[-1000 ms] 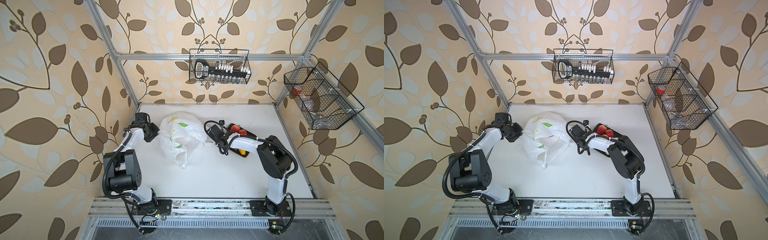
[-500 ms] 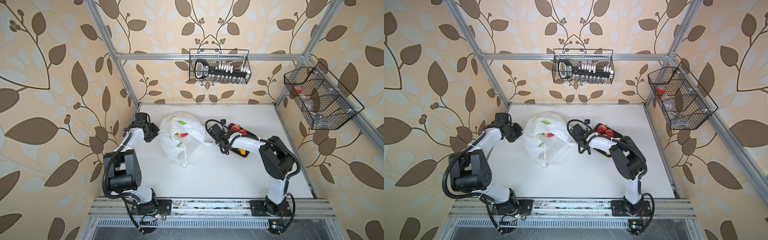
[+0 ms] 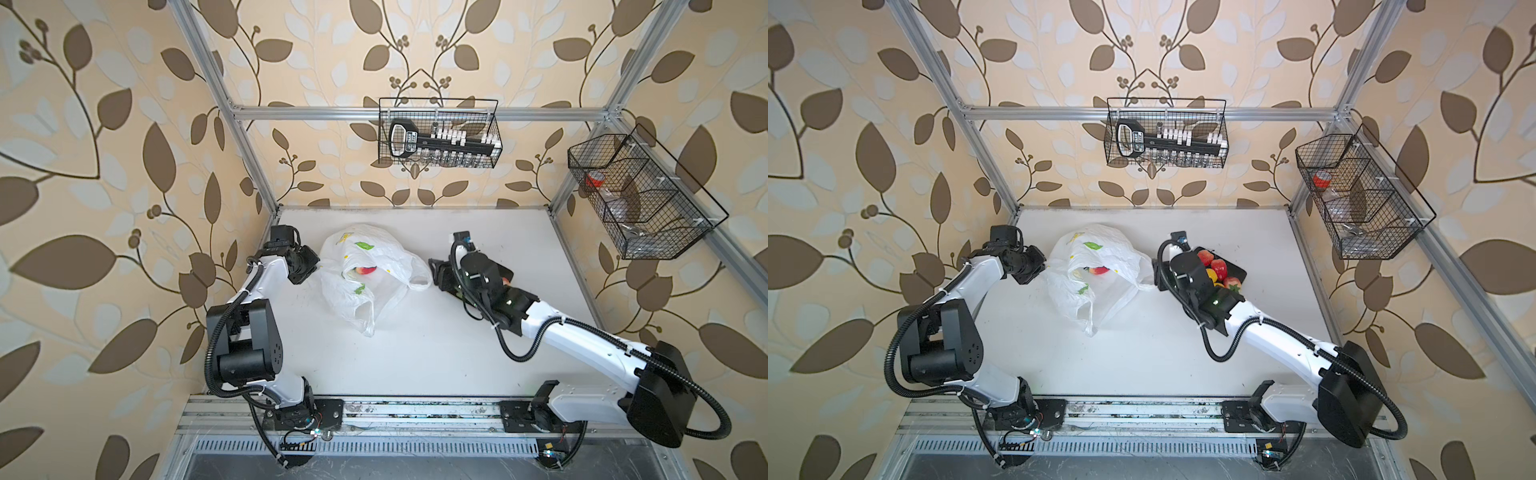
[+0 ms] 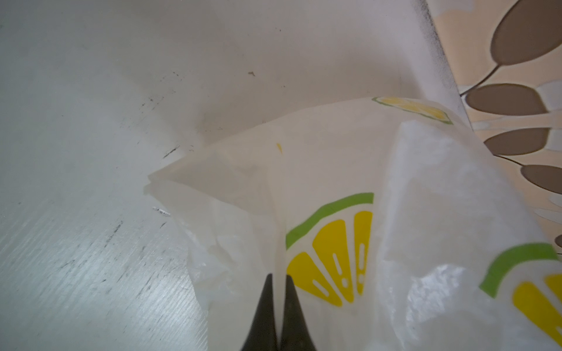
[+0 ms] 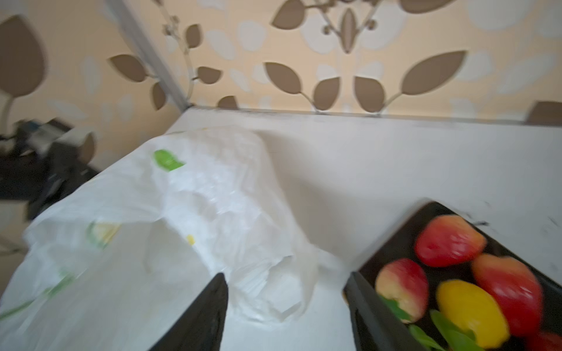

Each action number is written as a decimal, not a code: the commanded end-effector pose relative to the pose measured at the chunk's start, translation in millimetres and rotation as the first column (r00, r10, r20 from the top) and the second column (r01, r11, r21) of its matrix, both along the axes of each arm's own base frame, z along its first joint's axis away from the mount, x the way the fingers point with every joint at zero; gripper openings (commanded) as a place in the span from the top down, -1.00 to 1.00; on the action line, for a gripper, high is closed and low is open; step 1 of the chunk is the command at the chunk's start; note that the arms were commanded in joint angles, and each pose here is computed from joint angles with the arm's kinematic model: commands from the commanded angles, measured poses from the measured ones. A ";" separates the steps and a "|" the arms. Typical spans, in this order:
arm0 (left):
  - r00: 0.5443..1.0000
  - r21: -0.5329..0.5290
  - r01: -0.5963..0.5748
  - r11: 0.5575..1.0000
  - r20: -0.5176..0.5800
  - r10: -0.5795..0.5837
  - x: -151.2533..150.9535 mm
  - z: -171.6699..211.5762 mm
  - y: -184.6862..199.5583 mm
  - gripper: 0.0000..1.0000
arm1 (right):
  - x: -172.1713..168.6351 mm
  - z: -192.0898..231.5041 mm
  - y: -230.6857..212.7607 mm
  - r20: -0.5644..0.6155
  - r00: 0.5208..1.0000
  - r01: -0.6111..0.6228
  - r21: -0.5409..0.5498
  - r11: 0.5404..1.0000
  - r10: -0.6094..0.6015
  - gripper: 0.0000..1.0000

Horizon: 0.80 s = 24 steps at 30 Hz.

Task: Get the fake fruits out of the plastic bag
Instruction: 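Move the right gripper back into the bag above the last strawberry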

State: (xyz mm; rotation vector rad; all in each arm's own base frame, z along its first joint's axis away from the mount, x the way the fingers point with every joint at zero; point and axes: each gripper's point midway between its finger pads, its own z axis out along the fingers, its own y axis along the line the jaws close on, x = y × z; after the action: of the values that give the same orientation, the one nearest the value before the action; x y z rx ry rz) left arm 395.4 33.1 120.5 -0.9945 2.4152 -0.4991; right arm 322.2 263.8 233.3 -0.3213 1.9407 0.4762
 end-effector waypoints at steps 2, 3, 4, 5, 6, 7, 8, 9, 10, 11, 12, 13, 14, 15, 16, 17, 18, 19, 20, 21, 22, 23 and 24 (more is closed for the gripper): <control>0.999 -0.008 0.022 1.000 0.025 -0.022 0.9 9.1 -2.1 1.00 | -51.6 6.9 77.3 0.197 0.879 -0.428 -0.080 0.900 0.435 -0.19; 0.999 -0.010 0.023 1.000 0.023 -0.023 0.3 8.3 -2.5 1.00 | -56.0 2.1 87.7 0.207 0.857 -0.459 -0.112 0.881 0.472 -0.18; 0.999 -0.010 0.026 1.000 0.027 -0.026 0.1 9.9 -3.2 1.00 | -55.1 -3.7 94.8 0.203 0.849 -0.469 -0.135 0.873 0.487 -0.18; 0.999 -0.011 0.029 1.000 0.027 -0.028 -0.3 10.1 -3.6 1.00 | -52.8 -8.8 100.4 0.196 0.844 -0.477 -0.151 0.866 0.499 -0.18; 0.999 -0.013 0.031 0.999 0.027 -0.031 -1.1 9.8 -4.0 1.00 | -47.3 -17.3 106.4 0.189 0.840 -0.479 -0.179 0.859 0.508 -0.18; 0.999 -0.014 0.037 0.999 0.028 -0.036 -1.6 10.0 -5.0 1.00 | -42.0 -23.1 112.6 0.193 0.833 -0.481 -0.211 0.851 0.519 -0.18; 0.999 -0.018 0.042 0.999 0.029 -0.042 -2.3 10.1 -6.2 1.00 | -37.1 -28.9 119.0 0.202 0.819 -0.486 -0.250 0.837 0.536 -0.17; 0.999 -0.024 0.046 0.999 0.029 -0.046 -2.7 9.8 -7.3 1.00 | -33.9 -32.5 124.5 0.213 0.803 -0.491 -0.290 0.821 0.556 -0.18; 0.998 -0.030 0.055 0.998 0.032 -0.054 -2.8 10.2 -9.0 1.00 | -29.5 -42.1 130.2 0.215 0.784 -0.495 -0.350 0.795 0.583 -0.18; 0.998 -0.034 0.063 0.997 0.031 -0.062 -3.1 9.6 -10.4 1.00 | -22.6 -48.0 134.4 0.224 0.771 -0.482 -0.406 0.777 0.596 -0.18; 0.997 -0.036 0.070 0.997 0.031 -0.069 -3.3 9.9 -11.2 1.00 | -14.6 -55.3 136.3 0.225 0.769 -0.463 -0.450 0.764 0.598 -0.18; 0.997 -0.037 0.077 0.996 0.031 -0.076 -3.2 9.4 -12.0 1.00 | -6.8 -59.6 138.4 0.231 0.756 -0.458 -0.481 0.747 0.612 -0.18; 0.996 -0.037 0.085 0.996 0.033 -0.084 -3.2 10.1 -12.9 1.00 | 2.2 -65.1 138.9 0.228 0.750 -0.461 -0.493 0.738 0.621 -0.18; 0.996 -0.038 0.089 0.995 0.031 -0.087 -3.4 10.0 -13.3 1.00 | 9.5 -69.4 138.9 0.222 0.744 -0.468 -0.499 0.729 0.630 -0.17; 0.995 -0.037 0.094 0.995 0.029 -0.093 -3.2 9.8 -13.5 1.00 | 17.6 -75.5 139.8 0.211 0.740 -0.471 -0.515 0.717 0.638 -0.15; 0.995 -0.037 0.099 0.994 0.031 -0.098 -2.7 10.6 -14.1 1.00 | 22.3 -83.2 142.2 0.198 0.729 -0.473 -0.546 0.691 0.655 -0.14; 0.994 -0.037 0.102 0.994 0.030 -0.101 -2.7 10.2 -14.3 1.00 | 24.8 -90.0 144.4 0.187 0.717 -0.472 -0.577 0.666 0.671 -0.13; 0.994 -0.036 0.105 0.994 0.031 -0.104 -2.4 10.8 -14.3 1.00 | 27.4 -99.4 146.0 0.176 0.706 -0.471 -0.607 0.640 0.686 -0.12; 0.994 -0.039 0.108 0.993 0.028 -0.107 -2.8 10.2 -14.8 1.00 | 29.2 -105.6 148.6 0.172 0.695 -0.469 -0.628 0.621 0.698 -0.11; 0.994 -0.040 0.111 0.993 0.028 -0.110 -2.3 10.1 -15.3 1.00 | 32.4 -109.4 149.5 0.173 0.690 -0.459 -0.646 0.610 0.703 -0.10; 0.993 -0.041 0.116 0.992 0.027 -0.115 -2.6 9.5 -15.9 1.00 | 34.8 -114.4 152.1 0.174 0.682 -0.453 -0.663 0.596 0.711 -0.09; 0.993 -0.043 0.119 0.992 0.026 -0.118 -2.3 9.0 -16.5 1.00 | 37.7 -117.2 153.9 0.174 0.675 -0.447 -0.677 0.584 0.717 -0.08; 0.993 -0.044 0.119 0.992 0.025 -0.118 -2.0 8.7 -16.4 1.00 | 38.6 -120.0 156.6 0.173 0.665 -0.447 -0.688 0.572 0.727 -0.08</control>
State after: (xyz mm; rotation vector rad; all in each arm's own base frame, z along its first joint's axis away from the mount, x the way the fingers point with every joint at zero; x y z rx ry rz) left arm 392.5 20.1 121.4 -0.9157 2.4569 -0.5785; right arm 359.1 407.0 115.2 -1.3457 1.5337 0.2173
